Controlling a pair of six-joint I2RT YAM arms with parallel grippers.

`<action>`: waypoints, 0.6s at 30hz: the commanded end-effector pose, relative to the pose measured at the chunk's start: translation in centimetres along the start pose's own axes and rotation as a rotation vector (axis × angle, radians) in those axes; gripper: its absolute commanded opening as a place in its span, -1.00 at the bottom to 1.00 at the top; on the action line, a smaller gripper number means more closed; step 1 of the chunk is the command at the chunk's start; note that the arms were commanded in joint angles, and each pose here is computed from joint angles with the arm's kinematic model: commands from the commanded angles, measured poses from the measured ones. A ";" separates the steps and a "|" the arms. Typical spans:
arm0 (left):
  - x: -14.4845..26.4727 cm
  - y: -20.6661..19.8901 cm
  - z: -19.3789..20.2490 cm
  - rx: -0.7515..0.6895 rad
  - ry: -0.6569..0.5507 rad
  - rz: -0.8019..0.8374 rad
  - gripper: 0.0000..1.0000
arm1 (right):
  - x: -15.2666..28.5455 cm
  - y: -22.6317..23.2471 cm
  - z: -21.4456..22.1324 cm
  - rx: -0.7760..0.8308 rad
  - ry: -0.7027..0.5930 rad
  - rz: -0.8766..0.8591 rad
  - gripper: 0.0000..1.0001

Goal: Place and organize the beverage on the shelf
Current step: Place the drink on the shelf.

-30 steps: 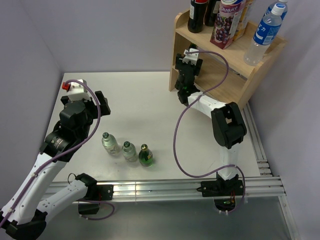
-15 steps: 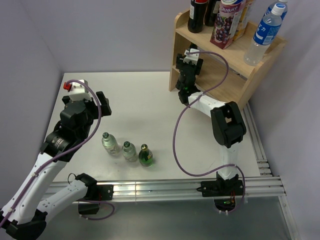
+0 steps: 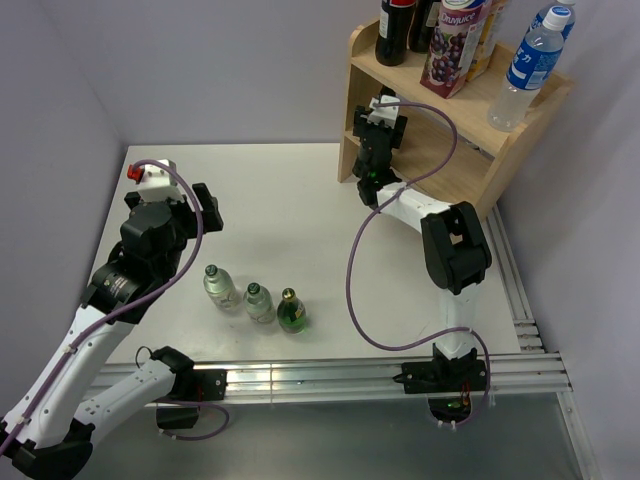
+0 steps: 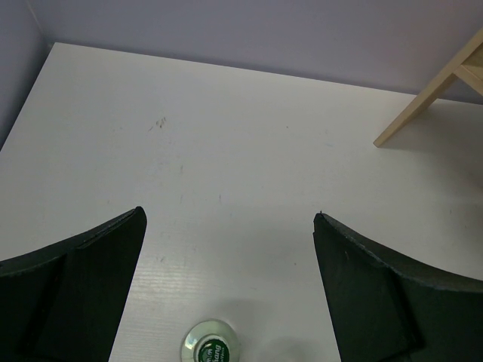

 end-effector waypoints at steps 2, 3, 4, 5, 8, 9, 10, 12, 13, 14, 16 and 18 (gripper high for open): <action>0.3 0.0 -0.7 0.021 -0.035 0.021 0.99 | -0.2 -2.3 5.7 0.080 0.165 0.056 -0.32; 0.4 0.0 -0.8 0.022 -0.036 0.023 0.99 | -0.1 -2.4 5.6 0.082 0.164 0.056 -0.27; 0.4 -0.1 -0.8 0.021 -0.036 0.026 0.99 | 0.1 -2.4 5.6 0.084 0.163 0.053 -0.23; 0.4 -0.1 -0.7 0.018 -0.035 0.026 0.99 | 0.1 -2.4 5.7 0.084 0.165 0.051 -0.16; 0.3 -0.1 -0.7 0.018 -0.033 0.027 0.99 | 0.1 -2.5 5.6 0.086 0.168 0.052 -0.07; 0.3 -0.1 -0.7 0.017 -0.032 0.027 0.99 | 0.2 -2.4 5.6 0.084 0.169 0.049 -0.06; 0.2 -0.1 -0.7 0.017 -0.032 0.025 0.99 | 0.2 -2.5 5.5 0.084 0.169 0.046 -0.05; 0.2 -0.1 -0.6 0.015 -0.030 0.023 0.99 | 0.2 -2.5 5.4 0.084 0.169 0.048 -0.02; 0.2 -0.1 -0.6 0.014 -0.029 0.026 0.99 | 0.3 -2.4 5.4 0.083 0.171 0.045 0.00; 0.2 -0.2 -0.6 0.015 -0.029 0.027 0.99 | 0.4 -2.4 5.4 0.083 0.172 0.039 0.00; 0.1 -0.2 -0.6 0.013 -0.028 0.027 0.99 | 0.6 -2.5 5.5 0.083 0.172 0.033 0.02; 0.1 -0.2 -0.6 0.012 -0.026 0.026 0.99 | 0.6 -2.5 5.5 0.078 0.172 0.031 0.06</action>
Point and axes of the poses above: each gripper's point midway between its finger pads, its own x axis back along the fingers, its own y axis along the line the jaws close on, z = x × y, the point moved 9 cm from there along x, back along the fingers, and after that the axes turned 1 degree about x, right-handed, at the moved point
